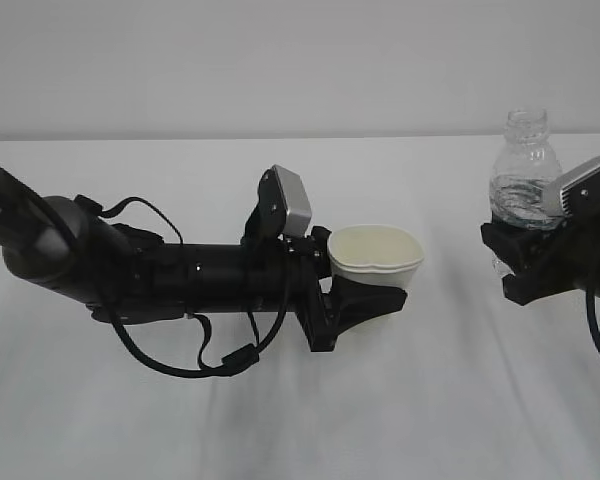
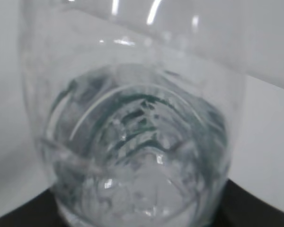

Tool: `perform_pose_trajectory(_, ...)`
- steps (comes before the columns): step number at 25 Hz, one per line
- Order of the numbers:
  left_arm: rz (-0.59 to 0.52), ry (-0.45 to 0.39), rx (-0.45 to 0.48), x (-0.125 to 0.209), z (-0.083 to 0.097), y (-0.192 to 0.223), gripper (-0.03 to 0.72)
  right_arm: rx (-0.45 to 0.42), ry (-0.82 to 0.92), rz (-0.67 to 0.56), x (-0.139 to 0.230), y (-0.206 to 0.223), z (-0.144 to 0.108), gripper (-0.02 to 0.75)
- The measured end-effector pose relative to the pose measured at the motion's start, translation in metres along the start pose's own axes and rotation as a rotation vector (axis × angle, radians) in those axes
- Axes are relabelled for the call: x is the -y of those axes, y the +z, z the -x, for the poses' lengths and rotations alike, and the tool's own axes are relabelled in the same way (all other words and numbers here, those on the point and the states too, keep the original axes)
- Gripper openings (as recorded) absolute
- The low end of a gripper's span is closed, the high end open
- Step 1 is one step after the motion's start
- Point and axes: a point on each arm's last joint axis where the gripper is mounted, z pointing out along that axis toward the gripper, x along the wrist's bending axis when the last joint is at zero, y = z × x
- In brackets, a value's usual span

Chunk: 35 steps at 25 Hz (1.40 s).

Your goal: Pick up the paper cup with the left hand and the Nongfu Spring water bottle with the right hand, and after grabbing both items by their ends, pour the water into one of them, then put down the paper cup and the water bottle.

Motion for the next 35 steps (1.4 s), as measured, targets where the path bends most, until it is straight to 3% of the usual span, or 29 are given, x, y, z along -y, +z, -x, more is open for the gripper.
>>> perform_pose_trajectory(10,0.008,-0.043,0.029,0.007,0.004,0.011,0.433,-0.003,-0.115,-0.036,0.003,0.0,0.0,0.377)
perform_pose_trajectory(19,0.039,0.039,0.03,0.006,0.011,0.024,0.432,0.004,-0.24,-0.044,0.004,0.0,0.001,0.378)
perform_pose_trajectory(35,0.025,0.036,0.026,0.021,0.008,0.029,0.432,0.033,-0.548,-0.058,0.004,0.0,0.004,0.377)
